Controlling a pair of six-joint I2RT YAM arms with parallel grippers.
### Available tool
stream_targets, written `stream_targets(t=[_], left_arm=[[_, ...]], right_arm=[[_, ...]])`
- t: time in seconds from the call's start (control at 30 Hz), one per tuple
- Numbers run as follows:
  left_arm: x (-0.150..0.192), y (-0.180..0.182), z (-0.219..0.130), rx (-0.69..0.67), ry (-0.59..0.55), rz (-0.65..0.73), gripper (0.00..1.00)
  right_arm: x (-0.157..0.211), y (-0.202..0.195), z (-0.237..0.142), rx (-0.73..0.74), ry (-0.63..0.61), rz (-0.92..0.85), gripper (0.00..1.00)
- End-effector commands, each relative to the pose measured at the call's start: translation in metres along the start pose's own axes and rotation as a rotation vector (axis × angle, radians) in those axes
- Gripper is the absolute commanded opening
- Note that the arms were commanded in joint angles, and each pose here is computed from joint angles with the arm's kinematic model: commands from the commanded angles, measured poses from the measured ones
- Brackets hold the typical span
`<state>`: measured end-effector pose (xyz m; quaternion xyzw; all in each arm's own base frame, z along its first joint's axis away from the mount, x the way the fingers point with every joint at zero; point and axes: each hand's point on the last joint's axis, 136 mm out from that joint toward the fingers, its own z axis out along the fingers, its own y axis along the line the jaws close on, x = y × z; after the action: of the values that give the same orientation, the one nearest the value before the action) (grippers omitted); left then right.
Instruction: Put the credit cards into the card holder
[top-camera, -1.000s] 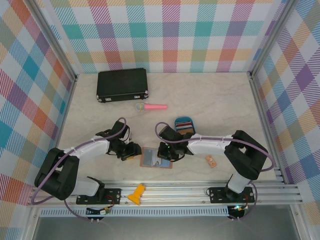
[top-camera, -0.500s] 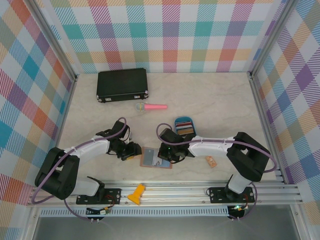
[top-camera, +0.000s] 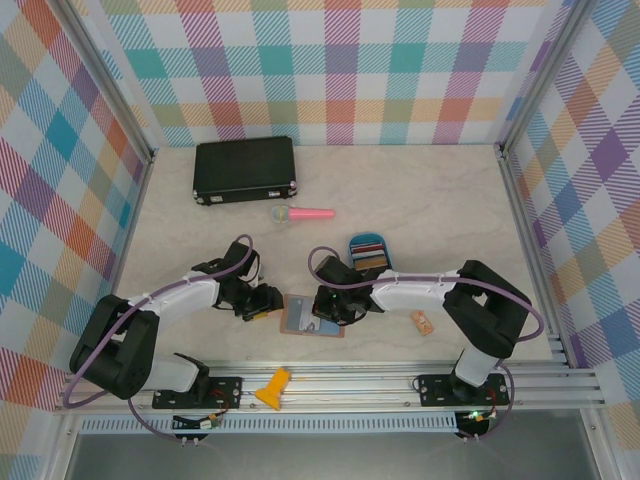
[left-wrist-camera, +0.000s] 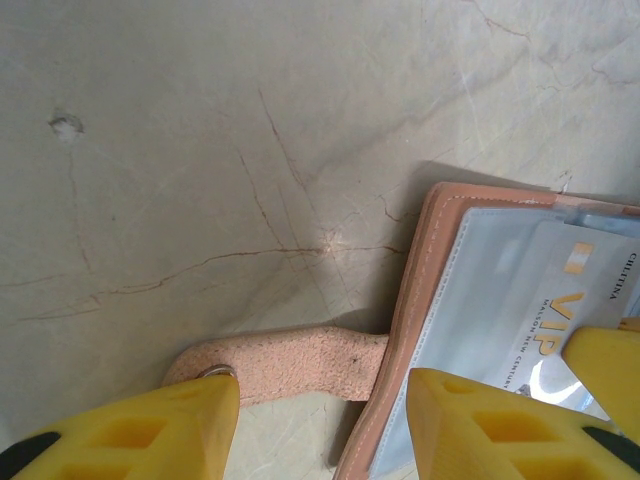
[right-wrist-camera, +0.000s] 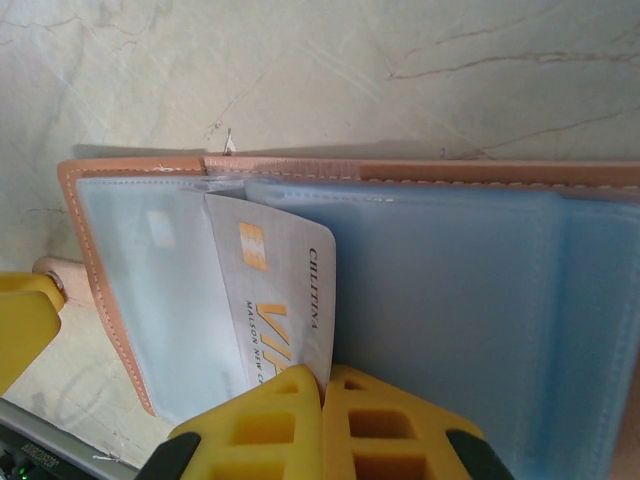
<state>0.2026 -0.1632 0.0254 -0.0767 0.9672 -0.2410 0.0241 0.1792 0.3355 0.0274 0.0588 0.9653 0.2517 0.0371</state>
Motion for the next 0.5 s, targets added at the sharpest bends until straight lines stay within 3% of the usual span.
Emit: stream_targets(t=[0.0, 0.47], left_arm=[[0.017, 0.018, 0.011, -0.068, 0.068, -0.035, 0.5], [0.016, 0.018, 0.011, -0.065, 0.067, -0.032, 0.5]], right_arm=[[0.011, -0.028, 0.011, 0.112, 0.038, -0.003, 0.0], [0.011, -0.017, 0.015, 0.099, 0.052, -0.018, 0.0]])
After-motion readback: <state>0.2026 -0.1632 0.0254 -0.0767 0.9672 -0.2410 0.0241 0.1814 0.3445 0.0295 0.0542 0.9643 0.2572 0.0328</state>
